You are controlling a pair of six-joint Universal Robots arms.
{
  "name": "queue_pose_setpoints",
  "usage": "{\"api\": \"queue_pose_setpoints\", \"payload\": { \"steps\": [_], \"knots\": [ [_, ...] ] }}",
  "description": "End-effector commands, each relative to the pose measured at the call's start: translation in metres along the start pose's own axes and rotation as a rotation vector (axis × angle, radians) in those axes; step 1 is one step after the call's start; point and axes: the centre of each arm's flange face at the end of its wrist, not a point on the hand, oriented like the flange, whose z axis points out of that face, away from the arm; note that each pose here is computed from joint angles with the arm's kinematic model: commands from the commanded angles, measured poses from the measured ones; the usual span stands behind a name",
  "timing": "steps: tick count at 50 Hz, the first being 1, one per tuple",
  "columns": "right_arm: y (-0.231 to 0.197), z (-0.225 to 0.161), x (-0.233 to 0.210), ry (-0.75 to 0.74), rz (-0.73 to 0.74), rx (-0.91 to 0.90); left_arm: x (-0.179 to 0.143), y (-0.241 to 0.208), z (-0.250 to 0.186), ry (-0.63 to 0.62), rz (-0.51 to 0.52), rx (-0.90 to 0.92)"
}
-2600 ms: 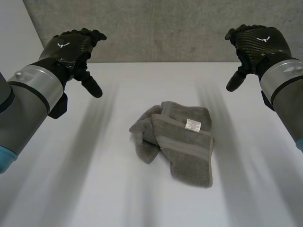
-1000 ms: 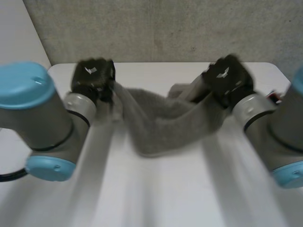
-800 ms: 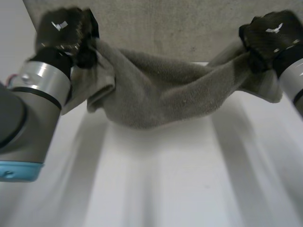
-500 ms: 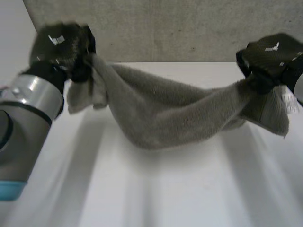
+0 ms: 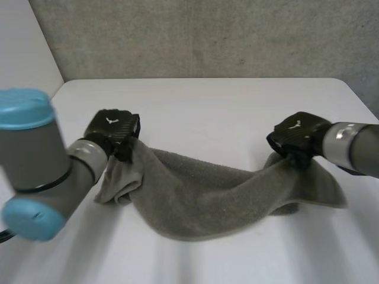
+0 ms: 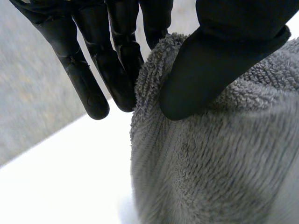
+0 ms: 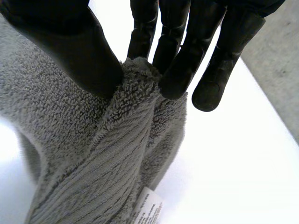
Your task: Fold the towel.
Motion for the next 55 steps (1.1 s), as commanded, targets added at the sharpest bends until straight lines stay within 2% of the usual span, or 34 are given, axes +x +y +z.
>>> {"api": "queue_pose_setpoints", "payload": {
  "steps": [1,5,8,11,15,21,23,26,31,35,43,55],
  "knots": [
    [0.001,0.084,0.010,0.145,0.034,0.068,-0.005,0.024,0.062,-0.023,-0.013,-0.022],
    [-0.003,0.116,0.026,0.325,0.059,0.187,-0.014,0.016,0.098,-0.068,-0.007,0.082],
    [-0.006,0.121,0.034,0.406,0.055,0.238,-0.019,0.010,0.104,-0.104,-0.005,0.119],
    [-0.006,0.119,0.034,0.421,0.060,0.245,-0.021,0.008,0.103,-0.124,-0.004,0.126],
    [-0.013,0.092,0.035,0.431,0.063,0.257,-0.023,0.002,0.096,-0.148,-0.006,0.134],
    [-0.016,0.060,0.033,0.433,0.063,0.248,-0.032,-0.022,0.055,-0.160,-0.008,0.164],
    [-0.014,0.054,0.031,0.427,0.065,0.239,-0.030,-0.026,0.032,-0.150,-0.005,0.161],
    [-0.013,0.041,0.027,0.425,0.065,0.229,-0.027,-0.025,0.020,-0.132,-0.002,0.150],
    [0.001,0.029,0.023,0.414,0.066,0.179,-0.006,-0.014,-0.025,-0.001,0.063,0.134],
    [0.021,0.022,0.022,0.403,0.064,0.126,0.003,0.000,-0.039,0.042,0.095,0.119],
    [0.058,0.026,0.011,0.352,0.125,0.034,0.028,0.027,-0.048,0.101,0.114,0.121],
    [0.098,0.050,0.024,0.416,0.346,0.049,0.053,0.055,-0.037,0.152,0.126,0.133]
  ]
}}
